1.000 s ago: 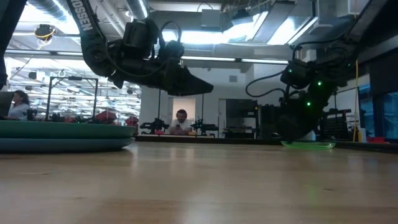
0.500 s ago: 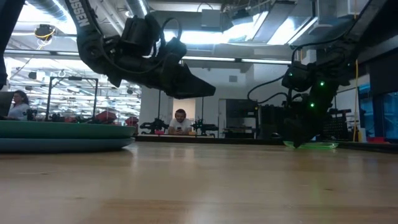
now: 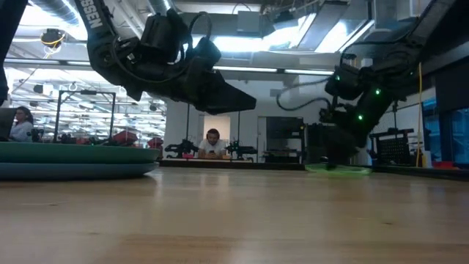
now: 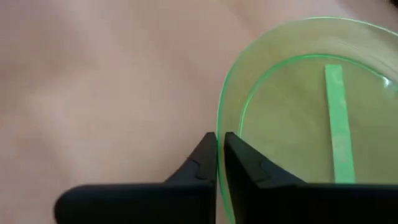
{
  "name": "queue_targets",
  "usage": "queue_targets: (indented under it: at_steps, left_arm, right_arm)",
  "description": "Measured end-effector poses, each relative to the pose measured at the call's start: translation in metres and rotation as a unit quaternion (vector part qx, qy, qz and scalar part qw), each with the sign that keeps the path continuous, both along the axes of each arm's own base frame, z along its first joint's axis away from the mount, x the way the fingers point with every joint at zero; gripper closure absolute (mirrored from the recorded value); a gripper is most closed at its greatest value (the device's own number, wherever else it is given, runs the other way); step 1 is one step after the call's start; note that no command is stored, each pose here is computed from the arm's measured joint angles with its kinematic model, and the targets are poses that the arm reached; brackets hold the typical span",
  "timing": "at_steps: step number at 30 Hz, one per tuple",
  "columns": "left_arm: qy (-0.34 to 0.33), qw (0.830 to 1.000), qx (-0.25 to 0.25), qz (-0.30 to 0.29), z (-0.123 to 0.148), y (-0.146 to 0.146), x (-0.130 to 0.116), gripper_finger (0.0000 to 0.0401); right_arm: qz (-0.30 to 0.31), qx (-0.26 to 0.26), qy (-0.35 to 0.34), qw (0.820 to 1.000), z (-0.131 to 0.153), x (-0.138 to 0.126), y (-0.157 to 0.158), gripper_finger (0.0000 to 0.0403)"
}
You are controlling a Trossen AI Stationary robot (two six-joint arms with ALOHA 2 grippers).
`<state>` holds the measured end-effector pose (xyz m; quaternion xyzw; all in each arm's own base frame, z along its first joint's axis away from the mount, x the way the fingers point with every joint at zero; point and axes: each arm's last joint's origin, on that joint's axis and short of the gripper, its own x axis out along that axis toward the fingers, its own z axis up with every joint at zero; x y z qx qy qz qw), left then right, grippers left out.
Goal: Stack plastic plates
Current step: Stack the green plate on top of the orange plate
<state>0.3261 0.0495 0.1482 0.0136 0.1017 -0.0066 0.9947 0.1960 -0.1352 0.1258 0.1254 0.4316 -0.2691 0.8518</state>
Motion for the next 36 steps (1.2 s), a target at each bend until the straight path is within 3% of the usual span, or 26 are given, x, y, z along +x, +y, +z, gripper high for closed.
queue_targets:
  at_steps: [7,15,19,23,30,36]
  left_arm:
    - [0.002,1.000,-0.001,-0.015,0.000,-0.009,0.001,0.0254]
    - [0.004,1.000,-0.001,0.007,0.000,-0.011,0.002,0.0243]
    - [0.006,1.000,-0.012,0.006,0.000,-0.014,0.003,0.0215]
    - [0.003,1.000,-0.019,-0.012,0.004,-0.026,0.008,0.0187]
    - [0.014,0.998,-0.009,-0.058,0.007,-0.056,0.014,0.0181]
    - [0.039,0.998,0.011,-0.057,0.011,-0.073,0.021,0.0195]
  right_arm:
    - [0.196,0.006,-0.082,0.977,0.009,0.040,0.059,0.0397]
    - [0.304,0.014,-0.104,0.947,0.012,0.055,0.117,0.0397]
    - [0.318,0.033,-0.110,0.941,0.013,0.056,0.137,0.0391]
    - [0.294,0.052,-0.133,0.945,0.015,0.058,0.147,0.0374]
    - [0.321,0.107,-0.146,0.929,0.017,0.058,0.164,0.0274]
    - [0.360,0.116,-0.149,0.914,0.021,0.053,0.185,0.0213]
